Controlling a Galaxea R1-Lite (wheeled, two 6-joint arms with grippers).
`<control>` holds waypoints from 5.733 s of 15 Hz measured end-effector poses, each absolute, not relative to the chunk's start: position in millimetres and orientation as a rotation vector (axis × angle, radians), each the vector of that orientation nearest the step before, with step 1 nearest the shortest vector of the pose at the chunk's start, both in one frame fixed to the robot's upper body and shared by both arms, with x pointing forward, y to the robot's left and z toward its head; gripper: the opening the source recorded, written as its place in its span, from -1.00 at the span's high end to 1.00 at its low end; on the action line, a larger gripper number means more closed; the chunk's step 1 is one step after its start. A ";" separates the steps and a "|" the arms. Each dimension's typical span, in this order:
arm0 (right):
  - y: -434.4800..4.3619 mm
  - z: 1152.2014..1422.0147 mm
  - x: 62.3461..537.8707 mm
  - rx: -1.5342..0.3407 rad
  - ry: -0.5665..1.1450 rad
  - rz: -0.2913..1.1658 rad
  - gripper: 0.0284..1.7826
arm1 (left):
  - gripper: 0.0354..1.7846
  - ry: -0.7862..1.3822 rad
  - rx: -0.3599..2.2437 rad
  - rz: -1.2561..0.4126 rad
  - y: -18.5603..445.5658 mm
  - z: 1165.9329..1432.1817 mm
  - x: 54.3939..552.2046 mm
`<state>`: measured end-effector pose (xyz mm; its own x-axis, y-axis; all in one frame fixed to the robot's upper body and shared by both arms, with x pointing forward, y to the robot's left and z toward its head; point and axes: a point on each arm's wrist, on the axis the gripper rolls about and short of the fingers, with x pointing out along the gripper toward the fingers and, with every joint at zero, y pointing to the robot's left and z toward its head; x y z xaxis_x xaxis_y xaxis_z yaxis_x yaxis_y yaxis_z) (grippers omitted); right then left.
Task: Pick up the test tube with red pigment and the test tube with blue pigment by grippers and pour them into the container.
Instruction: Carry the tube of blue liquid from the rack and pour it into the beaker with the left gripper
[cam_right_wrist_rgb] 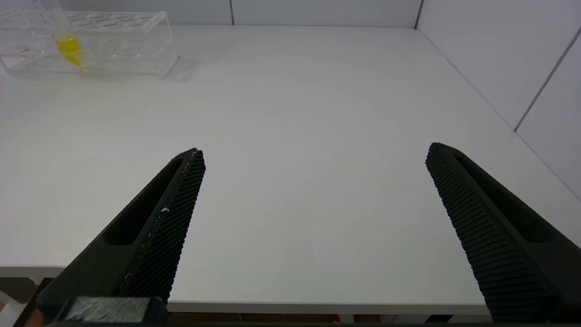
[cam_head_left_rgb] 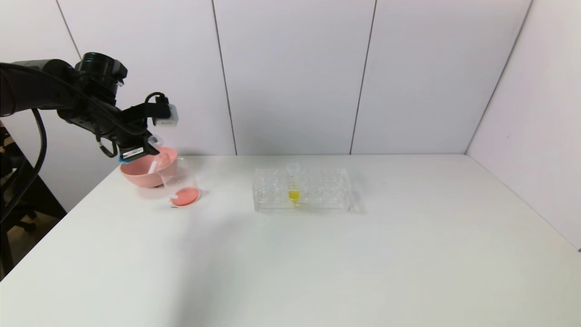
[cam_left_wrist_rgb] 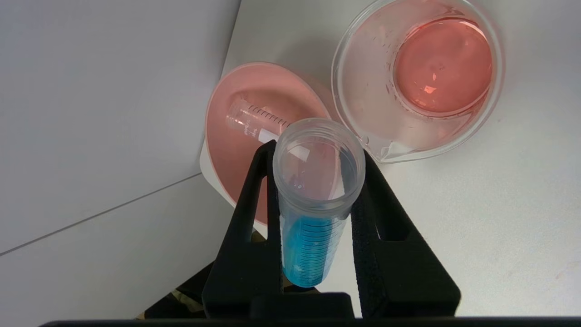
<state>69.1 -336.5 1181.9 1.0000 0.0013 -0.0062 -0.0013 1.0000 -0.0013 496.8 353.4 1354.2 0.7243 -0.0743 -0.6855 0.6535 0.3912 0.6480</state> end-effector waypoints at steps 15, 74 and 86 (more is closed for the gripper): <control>-336.5 1181.9 69.1 -0.001 0.006 0.001 -0.99 | 0.53 0.664 1.229 -0.476 345.7 1352.7 498.5; -336.5 1181.9 69.1 -0.001 0.006 0.001 -0.99 | 0.53 0.889 1.315 -0.583 325.8 1352.1 468.3; -336.5 1181.9 69.1 -0.001 0.006 0.001 -0.99 | 0.53 0.862 1.304 -0.602 322.0 1352.5 468.8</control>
